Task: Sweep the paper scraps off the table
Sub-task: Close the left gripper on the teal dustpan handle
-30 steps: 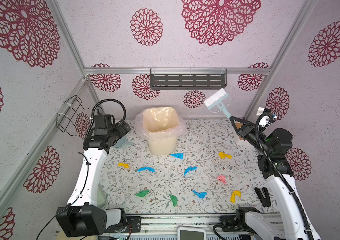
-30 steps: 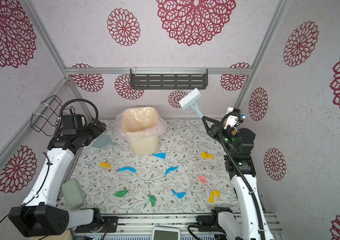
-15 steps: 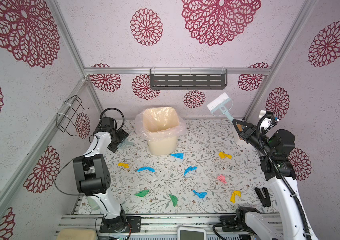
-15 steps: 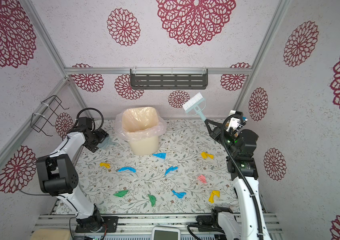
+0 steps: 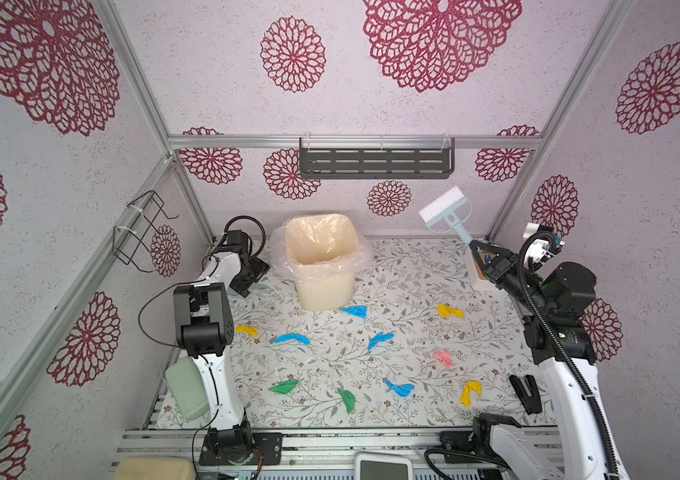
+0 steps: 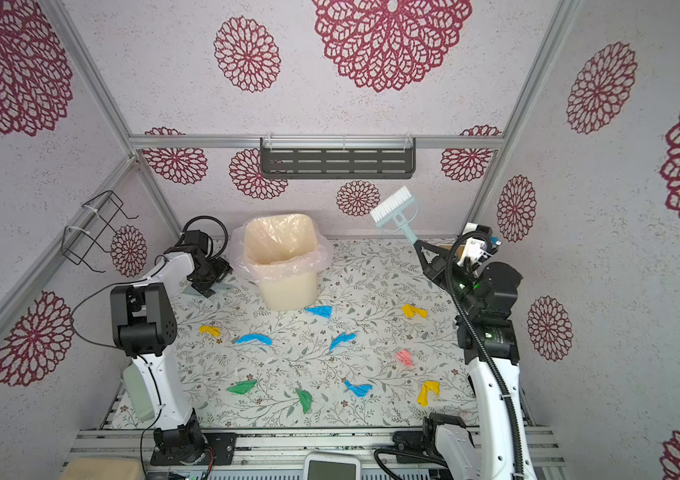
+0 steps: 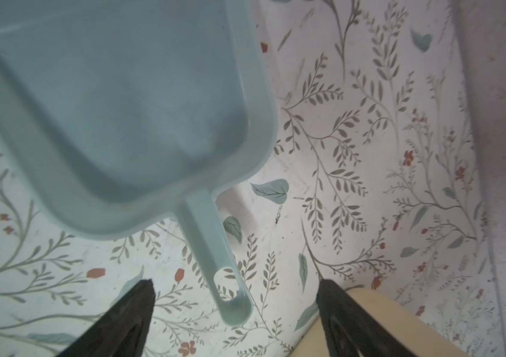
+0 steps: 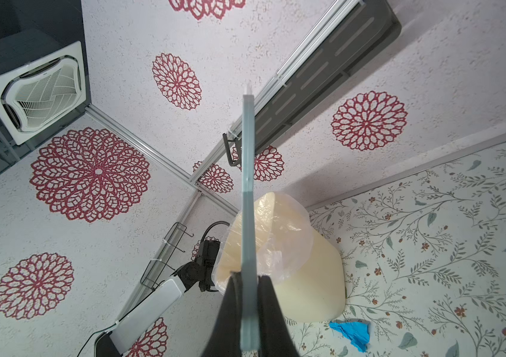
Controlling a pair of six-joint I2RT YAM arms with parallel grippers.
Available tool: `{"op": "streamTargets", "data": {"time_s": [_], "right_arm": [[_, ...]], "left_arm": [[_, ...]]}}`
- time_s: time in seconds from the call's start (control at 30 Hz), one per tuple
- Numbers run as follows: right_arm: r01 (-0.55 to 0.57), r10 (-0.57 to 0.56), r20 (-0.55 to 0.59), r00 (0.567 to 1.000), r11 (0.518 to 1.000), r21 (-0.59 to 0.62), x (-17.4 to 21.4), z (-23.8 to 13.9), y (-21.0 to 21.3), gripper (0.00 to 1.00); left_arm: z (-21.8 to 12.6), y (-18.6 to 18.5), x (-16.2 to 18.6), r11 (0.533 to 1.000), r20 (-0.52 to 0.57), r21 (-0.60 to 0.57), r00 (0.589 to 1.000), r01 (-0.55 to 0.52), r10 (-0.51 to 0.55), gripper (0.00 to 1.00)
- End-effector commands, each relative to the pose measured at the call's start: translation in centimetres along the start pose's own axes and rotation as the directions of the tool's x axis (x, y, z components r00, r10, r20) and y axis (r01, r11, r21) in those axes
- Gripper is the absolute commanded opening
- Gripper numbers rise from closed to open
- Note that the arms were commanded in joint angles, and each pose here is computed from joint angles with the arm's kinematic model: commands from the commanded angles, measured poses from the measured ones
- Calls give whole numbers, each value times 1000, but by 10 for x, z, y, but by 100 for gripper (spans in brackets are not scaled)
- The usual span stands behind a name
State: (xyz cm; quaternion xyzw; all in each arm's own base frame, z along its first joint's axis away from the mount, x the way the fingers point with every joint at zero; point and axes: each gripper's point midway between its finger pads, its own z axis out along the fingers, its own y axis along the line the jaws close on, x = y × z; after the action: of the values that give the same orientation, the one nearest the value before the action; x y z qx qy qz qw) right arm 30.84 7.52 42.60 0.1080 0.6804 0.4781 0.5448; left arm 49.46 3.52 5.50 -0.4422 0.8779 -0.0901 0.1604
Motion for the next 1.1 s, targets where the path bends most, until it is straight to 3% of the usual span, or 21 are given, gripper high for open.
{"op": "streamTargets", "data": {"time_s": [0.0,0.57,1.07], "right_arm": [[38,-37,11,999,999,-30,-4,-5,10,0],[15,-14,28,1000,999,-38,-6,-10,8,0],[14,-11,47,999,998,-61,-10,-14,17,0]], "left_arm": [[0,0,2,999,6,-43,1000,-3,3,86],[22,16,15,989,-50,-140,998,-40,33,83],[17,38,22,980,-74,-192,996,-57,44,80]]}}
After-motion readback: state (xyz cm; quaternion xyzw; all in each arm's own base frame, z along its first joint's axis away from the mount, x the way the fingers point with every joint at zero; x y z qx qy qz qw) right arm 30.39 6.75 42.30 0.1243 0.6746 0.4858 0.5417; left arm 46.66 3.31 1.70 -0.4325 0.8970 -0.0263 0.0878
